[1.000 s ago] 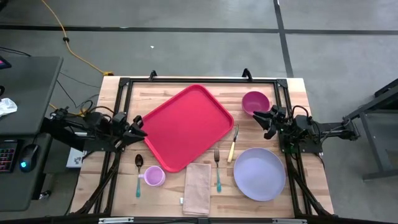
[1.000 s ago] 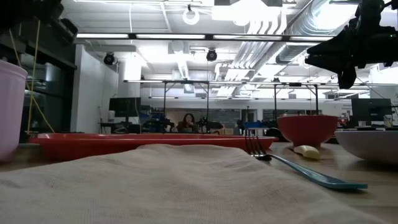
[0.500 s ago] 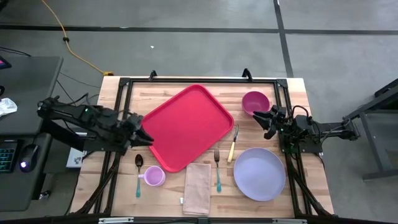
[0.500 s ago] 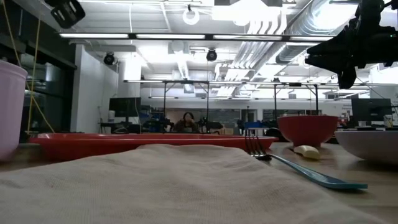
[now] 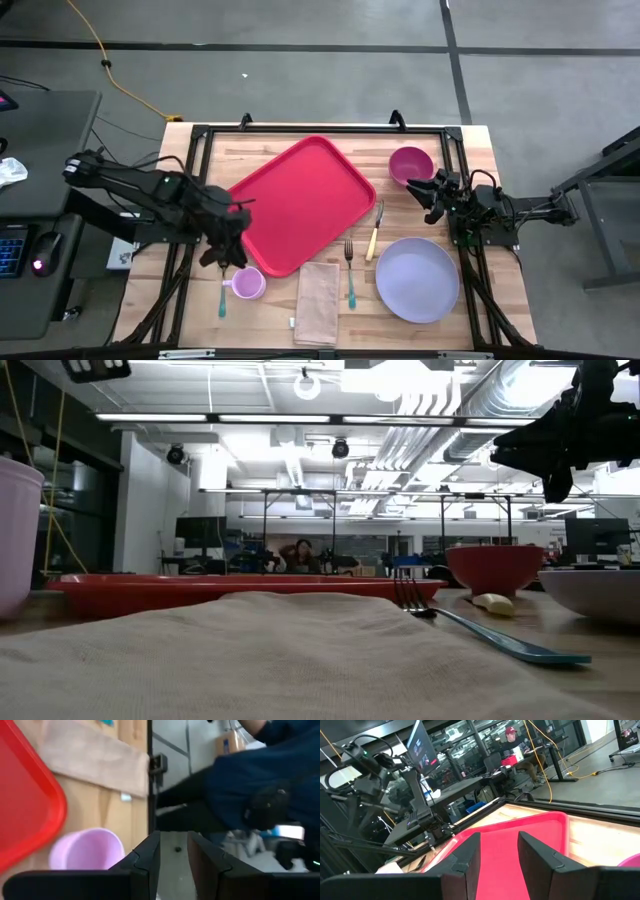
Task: Set up tray
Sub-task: Put the light pink mug on the red serving tray
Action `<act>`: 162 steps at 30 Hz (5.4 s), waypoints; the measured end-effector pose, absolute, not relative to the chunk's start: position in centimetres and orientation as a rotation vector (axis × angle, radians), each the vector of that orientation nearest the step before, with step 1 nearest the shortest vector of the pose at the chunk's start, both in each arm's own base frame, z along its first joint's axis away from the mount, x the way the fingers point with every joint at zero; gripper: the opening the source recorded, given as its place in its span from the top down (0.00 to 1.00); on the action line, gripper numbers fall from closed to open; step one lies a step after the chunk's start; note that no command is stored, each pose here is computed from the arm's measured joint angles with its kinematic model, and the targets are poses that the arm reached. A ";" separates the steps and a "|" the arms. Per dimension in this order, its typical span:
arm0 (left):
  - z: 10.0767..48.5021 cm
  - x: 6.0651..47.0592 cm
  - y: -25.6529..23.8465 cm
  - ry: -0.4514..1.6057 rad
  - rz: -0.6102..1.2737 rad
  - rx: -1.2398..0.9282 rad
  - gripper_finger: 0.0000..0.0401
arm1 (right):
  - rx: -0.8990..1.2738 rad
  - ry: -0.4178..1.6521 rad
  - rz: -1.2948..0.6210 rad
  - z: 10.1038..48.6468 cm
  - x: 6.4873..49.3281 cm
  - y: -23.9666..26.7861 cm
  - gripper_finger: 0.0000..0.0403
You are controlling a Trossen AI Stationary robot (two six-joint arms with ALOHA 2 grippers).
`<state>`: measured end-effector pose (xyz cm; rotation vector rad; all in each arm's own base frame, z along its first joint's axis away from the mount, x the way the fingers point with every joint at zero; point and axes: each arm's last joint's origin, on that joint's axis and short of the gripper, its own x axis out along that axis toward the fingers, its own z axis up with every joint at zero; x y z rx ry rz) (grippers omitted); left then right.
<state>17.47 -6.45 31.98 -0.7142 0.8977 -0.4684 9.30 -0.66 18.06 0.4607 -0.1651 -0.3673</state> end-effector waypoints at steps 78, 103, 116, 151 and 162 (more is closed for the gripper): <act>24.5 19.4 -11.2 1.363 0.273 -0.850 0.68 | 0.458 -0.157 -0.373 18.0 9.3 -0.7 0.73; 22.1 20.3 -11.7 1.471 0.374 -0.770 0.68 | 0.452 -0.135 -0.377 17.8 9.4 -0.7 0.73; 22.0 20.4 -11.7 1.469 0.371 -0.770 0.69 | 0.450 -0.126 -0.379 17.7 9.4 -0.7 0.73; 30.3 19.9 -11.2 1.436 0.580 -0.833 0.97 | 0.449 -0.126 -0.380 17.7 9.4 -0.7 0.73; 34.5 19.1 -9.3 1.199 0.980 -1.034 0.97 | 0.450 -0.126 -0.379 17.7 9.4 -0.7 0.73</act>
